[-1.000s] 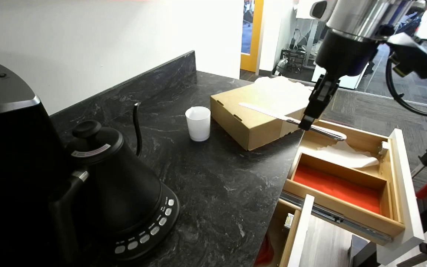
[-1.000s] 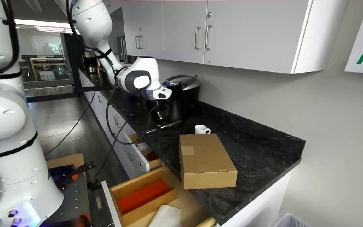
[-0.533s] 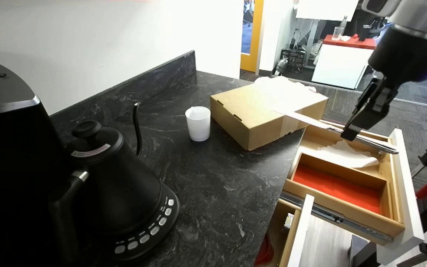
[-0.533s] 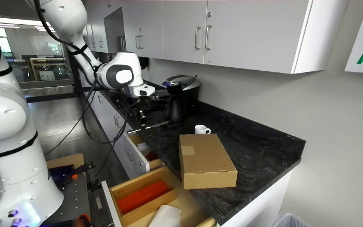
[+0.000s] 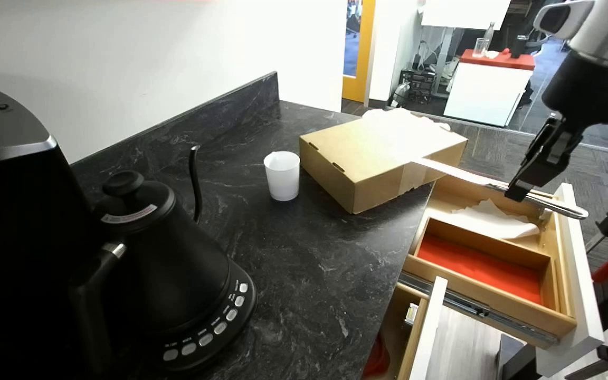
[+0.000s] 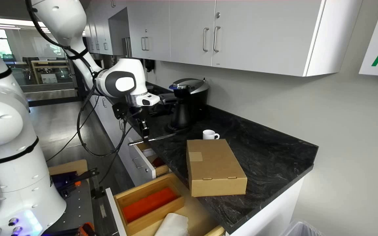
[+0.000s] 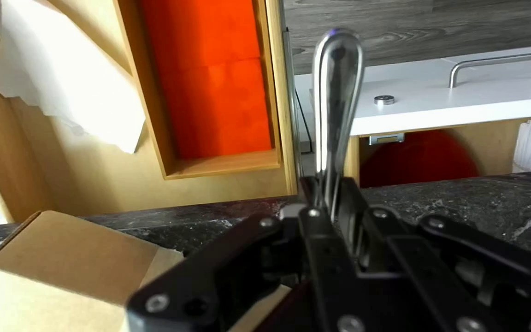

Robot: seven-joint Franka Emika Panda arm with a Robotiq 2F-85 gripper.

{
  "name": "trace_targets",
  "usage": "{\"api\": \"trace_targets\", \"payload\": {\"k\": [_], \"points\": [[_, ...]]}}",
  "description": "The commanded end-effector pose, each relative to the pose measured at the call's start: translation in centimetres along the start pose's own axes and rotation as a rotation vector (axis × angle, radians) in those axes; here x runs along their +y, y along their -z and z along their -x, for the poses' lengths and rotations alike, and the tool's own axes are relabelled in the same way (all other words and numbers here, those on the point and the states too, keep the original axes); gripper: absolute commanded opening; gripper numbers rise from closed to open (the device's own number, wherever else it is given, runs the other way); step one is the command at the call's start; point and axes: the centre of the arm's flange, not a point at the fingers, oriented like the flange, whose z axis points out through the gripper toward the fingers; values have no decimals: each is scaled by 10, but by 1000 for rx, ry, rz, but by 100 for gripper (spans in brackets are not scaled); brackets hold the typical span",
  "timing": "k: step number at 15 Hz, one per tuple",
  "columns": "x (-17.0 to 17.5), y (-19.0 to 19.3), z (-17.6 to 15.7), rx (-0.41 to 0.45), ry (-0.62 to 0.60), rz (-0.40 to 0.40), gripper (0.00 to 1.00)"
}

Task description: Move the knife from the top of the box to the left compartment of the drawer

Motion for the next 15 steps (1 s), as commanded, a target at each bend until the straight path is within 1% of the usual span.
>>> {"api": "trace_targets", "payload": {"k": [1, 4, 8, 13, 15], "points": [[32, -3, 24, -7, -15, 9, 5], [49, -8, 26, -9, -10, -5, 5], [78, -9, 32, -27, 41, -27, 5], [115, -11, 39, -55, 117, -74, 5], [123, -12, 41, -65, 140, -103, 5]]}}
